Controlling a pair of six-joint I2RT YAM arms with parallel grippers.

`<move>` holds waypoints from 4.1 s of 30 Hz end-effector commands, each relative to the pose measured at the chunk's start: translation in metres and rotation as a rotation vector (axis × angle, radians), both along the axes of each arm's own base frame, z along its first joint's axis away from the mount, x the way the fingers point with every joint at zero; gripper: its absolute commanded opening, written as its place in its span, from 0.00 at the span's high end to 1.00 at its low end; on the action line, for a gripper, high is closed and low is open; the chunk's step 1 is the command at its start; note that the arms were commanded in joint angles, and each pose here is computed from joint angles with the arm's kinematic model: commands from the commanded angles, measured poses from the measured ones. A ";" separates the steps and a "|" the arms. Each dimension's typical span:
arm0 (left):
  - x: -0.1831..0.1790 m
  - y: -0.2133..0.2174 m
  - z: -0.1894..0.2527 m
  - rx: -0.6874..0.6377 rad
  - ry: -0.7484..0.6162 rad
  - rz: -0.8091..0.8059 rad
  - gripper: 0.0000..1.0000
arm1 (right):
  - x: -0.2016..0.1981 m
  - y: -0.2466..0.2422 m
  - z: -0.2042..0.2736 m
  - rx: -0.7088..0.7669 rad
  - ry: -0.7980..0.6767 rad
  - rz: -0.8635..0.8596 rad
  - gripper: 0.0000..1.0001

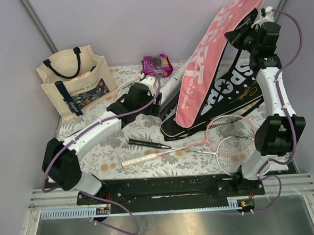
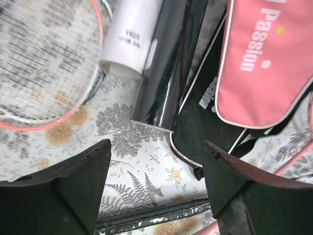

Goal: Pack up the badminton gear
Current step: Open the racket bag at the center of the board.

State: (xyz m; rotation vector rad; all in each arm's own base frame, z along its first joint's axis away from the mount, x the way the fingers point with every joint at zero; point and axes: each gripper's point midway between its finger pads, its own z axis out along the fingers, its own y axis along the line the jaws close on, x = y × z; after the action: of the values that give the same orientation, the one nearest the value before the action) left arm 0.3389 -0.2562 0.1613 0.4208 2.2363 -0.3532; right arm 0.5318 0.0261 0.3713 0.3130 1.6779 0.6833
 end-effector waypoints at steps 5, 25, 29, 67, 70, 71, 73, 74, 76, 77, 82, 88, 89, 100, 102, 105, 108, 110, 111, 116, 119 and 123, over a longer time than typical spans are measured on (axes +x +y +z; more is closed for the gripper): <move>0.001 0.032 0.090 -0.012 -0.255 0.040 0.16 | -0.046 0.042 0.113 0.114 -0.183 0.050 1.00; -0.059 0.034 0.120 -0.052 -0.414 -0.122 0.17 | -0.092 0.156 0.056 0.448 -0.019 0.176 1.00; -0.060 0.014 0.098 -0.045 -0.400 -0.122 0.16 | -0.087 0.178 -0.013 0.464 0.113 0.156 1.00; -0.076 -0.028 -0.015 0.133 -0.221 -0.145 0.54 | -0.068 0.201 -0.145 0.448 0.336 0.187 0.94; -0.073 -0.024 -0.016 0.163 -0.216 -0.140 0.58 | -0.068 0.202 -0.143 0.437 0.333 0.197 0.94; -0.073 -0.024 -0.017 0.162 -0.215 -0.141 0.58 | -0.069 0.201 -0.144 0.429 0.335 0.197 0.94; -0.075 -0.024 -0.013 0.147 -0.216 -0.147 0.58 | -0.069 0.200 -0.146 0.414 0.342 0.192 0.93; -0.077 -0.025 -0.011 0.135 -0.216 -0.159 0.57 | -0.069 0.200 -0.144 0.410 0.337 0.192 0.93; -0.080 -0.029 -0.008 0.112 -0.212 -0.180 0.52 | -0.070 0.200 -0.145 0.407 0.339 0.194 0.93; -0.080 -0.029 -0.006 0.104 -0.212 -0.179 0.50 | -0.070 0.201 -0.145 0.407 0.340 0.199 0.93; -0.081 -0.025 -0.008 0.107 -0.203 -0.178 0.51 | -0.072 0.201 -0.147 0.398 0.343 0.202 0.93; -0.079 -0.023 -0.024 0.139 -0.181 -0.178 0.57 | -0.073 0.200 -0.145 0.403 0.341 0.202 0.93; -0.079 -0.024 -0.025 0.140 -0.179 -0.182 0.57 | -0.073 0.200 -0.144 0.403 0.341 0.204 0.93; -0.075 -0.028 -0.011 0.092 -0.169 -0.166 1.00 | -0.084 0.191 -0.156 0.333 0.473 0.163 0.55; -0.074 -0.029 -0.007 0.061 -0.153 -0.162 1.00 | -0.094 0.184 -0.157 0.310 0.520 0.135 0.46; -0.074 -0.029 0.003 -0.008 -0.138 -0.152 1.00 | -0.111 0.167 -0.156 0.282 0.546 0.064 0.37; -0.074 -0.027 0.015 -0.060 -0.141 -0.137 1.00 | -0.132 0.146 -0.165 0.247 0.594 -0.029 0.21; -0.074 -0.026 0.021 -0.098 -0.141 -0.128 1.00 | -0.144 0.137 -0.167 0.227 0.597 -0.058 0.16; -0.074 -0.025 0.022 -0.112 -0.136 -0.124 1.00 | -0.150 0.132 -0.168 0.219 0.589 -0.068 0.14; -0.073 -0.025 0.026 -0.185 -0.088 -0.092 1.00 | -0.182 0.129 -0.179 0.252 0.639 -0.056 0.16; -0.073 -0.023 0.027 -0.205 -0.085 -0.074 1.00 | -0.203 0.124 -0.199 0.307 0.700 -0.100 0.20; -0.069 -0.014 0.035 -0.255 -0.090 0.001 1.00 | -0.236 0.093 -0.240 0.281 0.857 -0.304 0.25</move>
State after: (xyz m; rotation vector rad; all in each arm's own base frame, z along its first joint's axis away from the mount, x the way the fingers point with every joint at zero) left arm 0.2610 -0.2652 0.1559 0.4460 2.1700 -0.4833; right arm 0.3243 0.1489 0.1625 0.9226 2.2224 0.7816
